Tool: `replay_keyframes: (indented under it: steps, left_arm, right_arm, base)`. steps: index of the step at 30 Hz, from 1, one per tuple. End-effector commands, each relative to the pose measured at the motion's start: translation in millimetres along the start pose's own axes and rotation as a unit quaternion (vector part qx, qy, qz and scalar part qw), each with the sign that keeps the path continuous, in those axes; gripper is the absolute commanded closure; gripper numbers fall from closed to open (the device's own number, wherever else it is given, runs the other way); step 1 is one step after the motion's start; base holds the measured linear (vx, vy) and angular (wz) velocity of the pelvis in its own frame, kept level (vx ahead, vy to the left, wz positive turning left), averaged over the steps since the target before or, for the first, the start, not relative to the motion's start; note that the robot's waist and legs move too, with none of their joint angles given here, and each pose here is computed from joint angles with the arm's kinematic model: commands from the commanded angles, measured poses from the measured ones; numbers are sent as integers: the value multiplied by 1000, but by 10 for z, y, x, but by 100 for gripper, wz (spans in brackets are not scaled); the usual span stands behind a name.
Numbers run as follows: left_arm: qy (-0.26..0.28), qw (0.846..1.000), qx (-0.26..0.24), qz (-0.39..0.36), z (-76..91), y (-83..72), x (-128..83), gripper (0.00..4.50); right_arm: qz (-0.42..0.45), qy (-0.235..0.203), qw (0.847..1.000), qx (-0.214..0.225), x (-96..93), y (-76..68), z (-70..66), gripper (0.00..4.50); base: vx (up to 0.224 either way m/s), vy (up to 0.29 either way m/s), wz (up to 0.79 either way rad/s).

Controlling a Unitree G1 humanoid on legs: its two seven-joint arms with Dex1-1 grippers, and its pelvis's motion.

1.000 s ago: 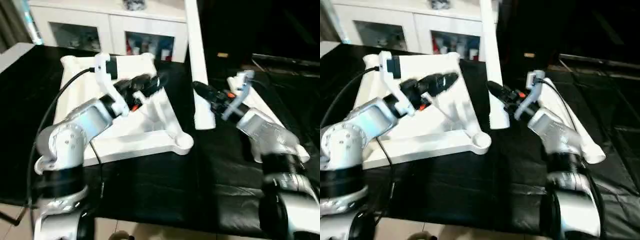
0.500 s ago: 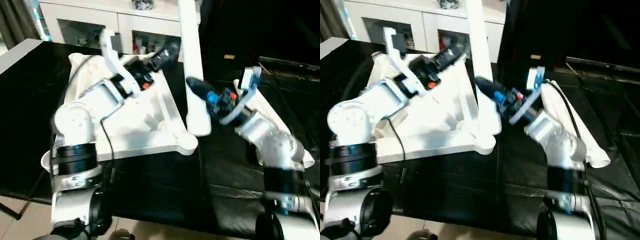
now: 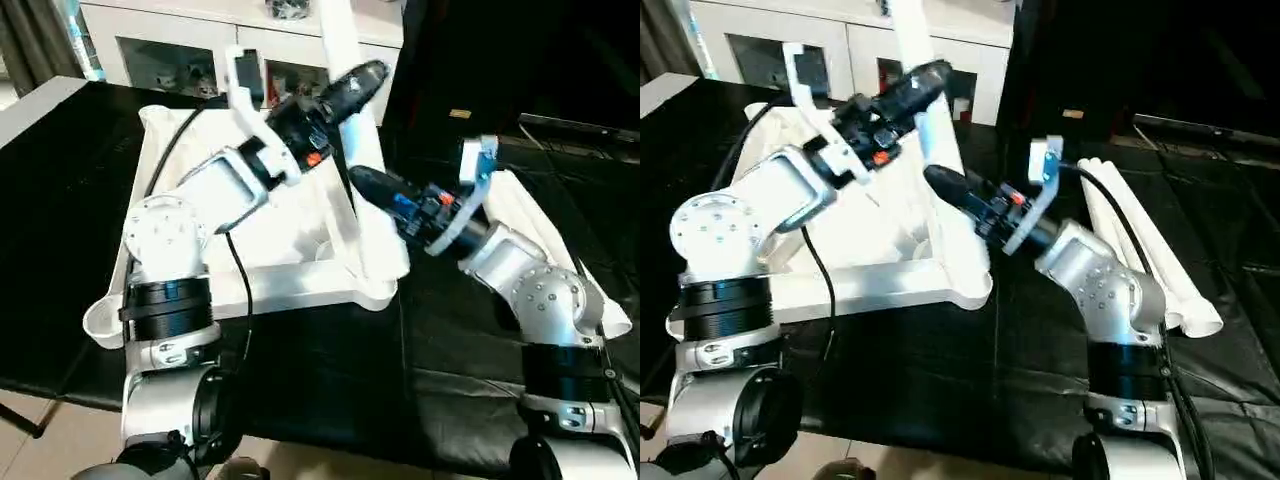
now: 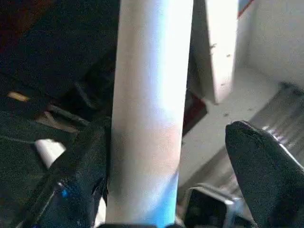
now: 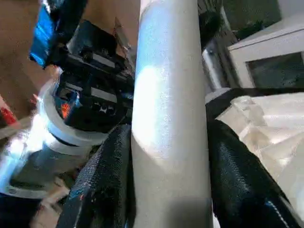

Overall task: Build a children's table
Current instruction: Pick table leg

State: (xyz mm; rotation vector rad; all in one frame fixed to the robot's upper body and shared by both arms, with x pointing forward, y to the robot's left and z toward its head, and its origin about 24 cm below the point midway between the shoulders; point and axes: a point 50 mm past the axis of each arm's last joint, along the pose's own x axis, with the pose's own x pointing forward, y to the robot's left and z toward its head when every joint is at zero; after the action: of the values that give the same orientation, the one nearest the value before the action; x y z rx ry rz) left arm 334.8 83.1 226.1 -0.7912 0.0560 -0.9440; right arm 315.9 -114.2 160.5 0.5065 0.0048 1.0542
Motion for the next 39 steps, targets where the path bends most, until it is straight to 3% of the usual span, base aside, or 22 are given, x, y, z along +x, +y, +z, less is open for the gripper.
replay_keyframes:
  steps: [1,9,16,24,34,35,37,39]
  left_arm:
    - [16,999,26,11,-50,-49,71,81]
    - [2,985,113,130,-19,92,110,134]
    - [-52,977,77,189,63,182,118,181]
    - [-75,968,58,232,54,241,92,248]
    - [-82,964,71,244,68,227,103,269]
    - [-81,964,78,241,81,223,102,270]
    - [-79,964,89,238,97,219,100,270]
    - [-72,962,125,233,144,217,89,270]
  right_arm:
    - [-22,11,999,-45,56,15,57,265]
    - [-86,50,978,-186,216,46,11,265]
    - [-107,55,962,-245,352,133,-108,265]
    - [-120,50,953,-275,434,159,-149,265]
    - [-123,48,951,-279,471,165,-162,265]
    - [-123,44,953,-273,468,161,-151,196]
    - [-122,39,956,-264,464,158,-138,196]
    - [-111,31,961,-250,456,167,-107,162]
  base:
    - [0,0,0]
    - [0,0,0]
    - [0,0,0]
    - [0,0,0]
    - [0,0,0]
    - [0,0,0]
    - [0,0,0]
    - [0,0,0]
